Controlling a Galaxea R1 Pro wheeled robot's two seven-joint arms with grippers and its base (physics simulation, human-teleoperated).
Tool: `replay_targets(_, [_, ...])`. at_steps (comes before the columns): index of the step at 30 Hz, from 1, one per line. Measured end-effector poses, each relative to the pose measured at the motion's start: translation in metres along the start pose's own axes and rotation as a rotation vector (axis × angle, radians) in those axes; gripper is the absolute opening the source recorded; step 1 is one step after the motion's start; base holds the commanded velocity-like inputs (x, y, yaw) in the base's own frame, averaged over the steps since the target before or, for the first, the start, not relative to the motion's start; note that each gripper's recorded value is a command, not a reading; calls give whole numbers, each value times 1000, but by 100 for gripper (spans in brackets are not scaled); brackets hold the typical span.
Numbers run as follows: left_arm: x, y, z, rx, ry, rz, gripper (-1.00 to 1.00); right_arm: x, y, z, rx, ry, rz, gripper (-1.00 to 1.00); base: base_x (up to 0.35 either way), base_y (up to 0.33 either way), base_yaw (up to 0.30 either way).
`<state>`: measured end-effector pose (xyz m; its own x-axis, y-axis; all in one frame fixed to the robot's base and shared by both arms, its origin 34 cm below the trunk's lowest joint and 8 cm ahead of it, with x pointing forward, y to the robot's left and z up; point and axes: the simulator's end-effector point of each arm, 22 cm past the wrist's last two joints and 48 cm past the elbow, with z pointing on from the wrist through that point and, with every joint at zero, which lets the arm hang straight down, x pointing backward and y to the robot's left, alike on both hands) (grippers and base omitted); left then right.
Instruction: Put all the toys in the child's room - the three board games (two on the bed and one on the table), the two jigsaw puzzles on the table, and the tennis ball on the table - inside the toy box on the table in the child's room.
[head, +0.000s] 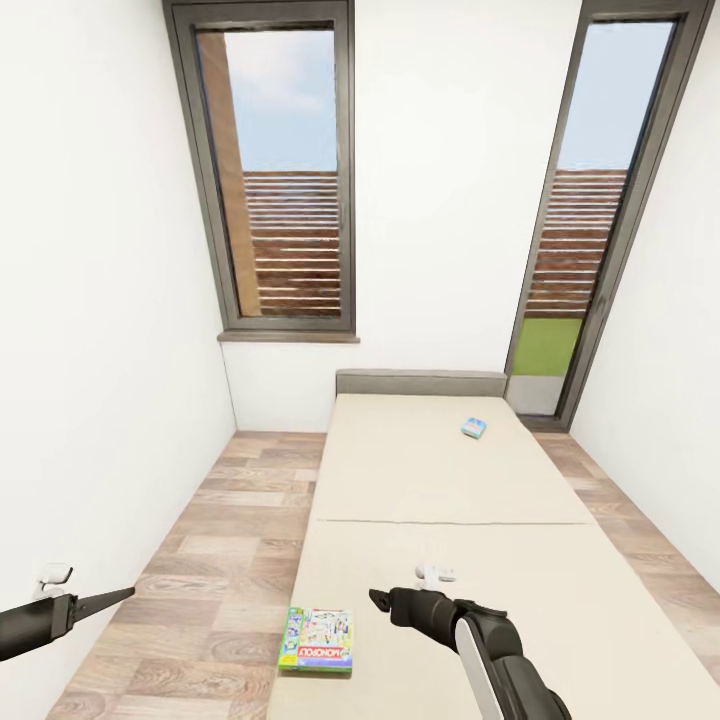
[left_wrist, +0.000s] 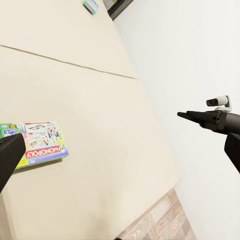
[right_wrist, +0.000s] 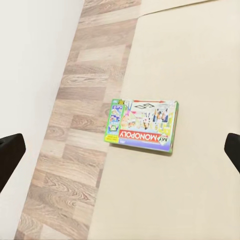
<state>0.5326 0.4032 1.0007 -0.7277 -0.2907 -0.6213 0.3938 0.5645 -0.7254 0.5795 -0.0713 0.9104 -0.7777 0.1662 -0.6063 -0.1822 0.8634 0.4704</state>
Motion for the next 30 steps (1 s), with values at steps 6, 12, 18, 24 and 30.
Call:
replay_targets(6, [1,1,1,-1,2,-3,100,1,0,1,-2,3,3,100,0,0,0])
replay_targets(12, [1,2,1,-1,3,-4,100,0,3,1,-15,-2,22,100,0,0,0])
replay_targets(18, [2,2,2,-1,3,-6,100,0,5,1,-25,-5,36,100,0,0,0])
replay_targets(24, [4,3,8,-4,5,-9,100,1,4,2,-27,-2,41,100,0,0,0])
replay_targets(30, [8,12,16,-41,8,-16,100,4,3,4,-26,5,46,100,0,0,0])
